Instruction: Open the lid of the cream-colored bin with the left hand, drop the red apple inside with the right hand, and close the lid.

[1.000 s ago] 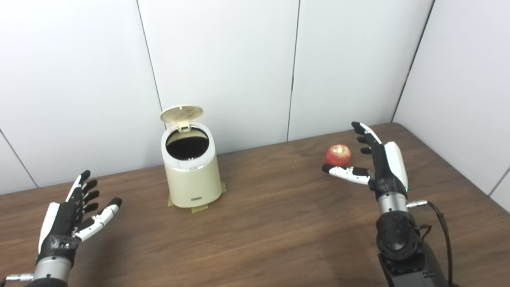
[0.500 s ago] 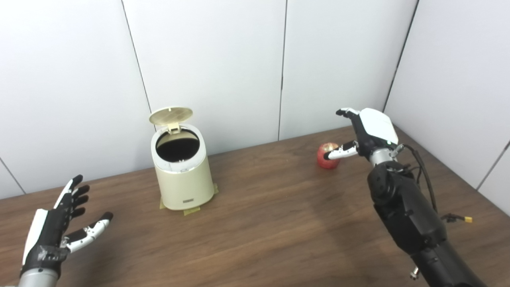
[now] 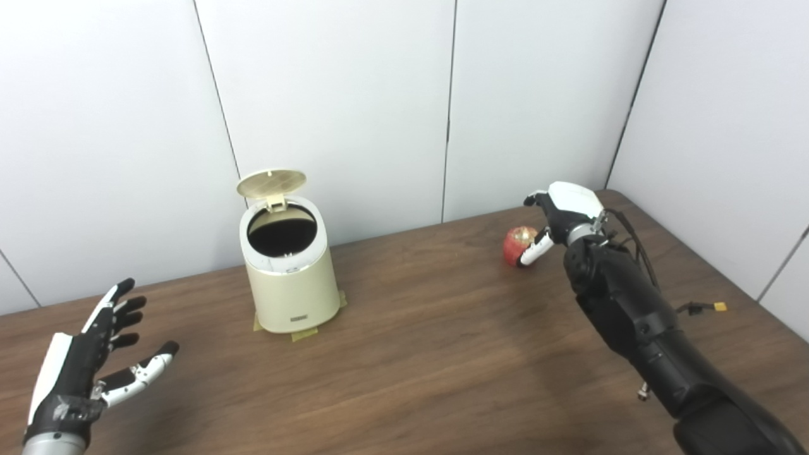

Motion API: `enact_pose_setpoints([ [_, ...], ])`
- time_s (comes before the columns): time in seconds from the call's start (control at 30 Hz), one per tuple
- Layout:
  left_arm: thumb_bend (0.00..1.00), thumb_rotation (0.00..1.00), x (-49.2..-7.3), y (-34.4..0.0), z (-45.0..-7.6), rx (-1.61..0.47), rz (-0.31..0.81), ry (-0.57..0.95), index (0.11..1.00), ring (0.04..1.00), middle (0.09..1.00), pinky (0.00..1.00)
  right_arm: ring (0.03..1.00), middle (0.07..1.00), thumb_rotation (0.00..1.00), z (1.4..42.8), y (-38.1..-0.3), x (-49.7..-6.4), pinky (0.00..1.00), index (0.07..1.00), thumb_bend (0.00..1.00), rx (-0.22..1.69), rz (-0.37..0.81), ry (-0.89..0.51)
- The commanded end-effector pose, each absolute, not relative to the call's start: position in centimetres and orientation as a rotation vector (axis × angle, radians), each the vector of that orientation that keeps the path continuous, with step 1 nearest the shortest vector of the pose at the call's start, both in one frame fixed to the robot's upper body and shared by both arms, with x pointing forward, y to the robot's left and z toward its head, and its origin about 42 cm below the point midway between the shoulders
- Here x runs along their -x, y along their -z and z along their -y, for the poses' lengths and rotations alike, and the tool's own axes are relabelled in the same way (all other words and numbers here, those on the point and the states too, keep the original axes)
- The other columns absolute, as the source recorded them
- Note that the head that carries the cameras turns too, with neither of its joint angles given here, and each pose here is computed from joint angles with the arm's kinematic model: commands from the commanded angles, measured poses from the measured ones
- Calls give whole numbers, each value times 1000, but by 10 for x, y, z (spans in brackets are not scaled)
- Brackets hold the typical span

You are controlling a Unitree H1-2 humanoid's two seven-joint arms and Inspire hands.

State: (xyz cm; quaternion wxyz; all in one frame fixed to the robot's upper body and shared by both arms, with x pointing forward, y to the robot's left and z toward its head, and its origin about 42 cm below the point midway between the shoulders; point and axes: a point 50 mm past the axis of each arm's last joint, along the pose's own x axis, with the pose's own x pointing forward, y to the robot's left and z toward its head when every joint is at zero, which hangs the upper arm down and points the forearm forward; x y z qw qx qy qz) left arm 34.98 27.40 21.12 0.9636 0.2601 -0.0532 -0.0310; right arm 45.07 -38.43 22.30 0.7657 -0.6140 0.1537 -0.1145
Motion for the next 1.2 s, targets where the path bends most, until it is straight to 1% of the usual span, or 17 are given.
enact_pose_setpoints([
  [0.0, 495, 0, -354, -233, -275, -564, 180, 51, 975, 870, 895, 792, 783, 839, 184, 391, -257, -463, 586, 810, 873, 1337, -273, 302],
  [0.13, 502, 0, -354, -234, -278, -586, 179, 50, 978, 873, 898, 786, 794, 835, 200, 395, -245, -466, 614, 800, 883, 1321, -291, 283],
  [0.23, 507, 0, -354, -235, -278, -589, 185, 46, 973, 869, 894, 781, 811, 852, 212, 394, -239, -469, 625, 801, 883, 1339, -307, 268],
  [0.4, 513, 0, -354, -236, -278, -586, 194, 48, 977, 865, 893, 772, 799, 846, 200, 390, -233, -474, 630, 801, 881, 1357, -336, 248],
  [0.53, 522, 0, -356, -237, -278, -591, 201, 47, 973, 863, 892, 782, 782, 848, 171, 390, -229, -476, 627, 799, 881, 1333, -347, 232],
  [0.6, 521, 0, -356, -237, -277, -588, 202, 50, 972, 857, 893, 762, 775, 845, 154, 390, -227, -476, 627, 795, 875, 1315, -336, 229],
  [0.67, 517, 0, -356, -238, -276, -585, 202, 53, 972, 857, 896, 756, 747, 816, 132, 389, -225, -474, 611, 787, 854, 1312, -309, 228],
  [0.7, 514, 0, -356, -239, -276, -584, 201, 55, 973, 858, 897, 761, 730, 789, 107, 389, -224, -473, 609, 774, 838, 1307, -284, 233],
  [0.73, 513, 0, -355, -240, -276, -585, 200, 57, 974, 856, 898, 759, 691, 744, 60, 389, -223, -472, 591, 750, 821, 1301, -252, 246],
  [0.8, 508, 0, -355, -241, -275, -586, 195, 61, 976, 864, 901, 779, 610, 665, 15, 390, -221, -472, 535, 695, 803, 1292, -199, 275],
  [0.83, 506, 0, -354, -241, -275, -586, 194, 63, 975, 869, 902, 791, 572, 570, 7, 390, -221, -472, 512, 609, 668, 1291, -180, 295],
  [0.87, 507, 0, -355, -241, -275, -589, 194, 63, 972, 871, 901, 801, 478, 534, 3, 390, -220, -472, 499, 552, 579, 1292, -163, 318],
  [0.93, 517, 0, -356, -242, -274, -593, 204, 63, 966, 865, 896, 798, 435, 533, 0, 390, -220, -473, 494, 491, 529, 1285, -135, 351],
  [1.0, 524, 0, -357, -242, -273, -597, 211, 61, 962, 861, 892, 794, 428, 537, 0, 391, -221, -473, 485, 474, 519, 1280, -117, 359],
  [1.03, 532, 0, -357, -242, -273, -597, 212, 60, 960, 855, 888, 788, 427, 530, 0, 391, -221, -474, 419, 469, 510, 1280, -109, 359],
  [1.07, 535, 0, -357, -242, -273, -598, 212, 59, 960, 854, 886, 788, 426, 526, 0, 391, -221, -474, 377, 467, 504, 1280, -103, 358],
  [1.17, 528, 0, -356, -243, -271, -592, 206, 63, 967, 869, 896, 818, 427, 526, 0, 389, -223, -474, 350, 466, 500, 1281, -99, 355],
])
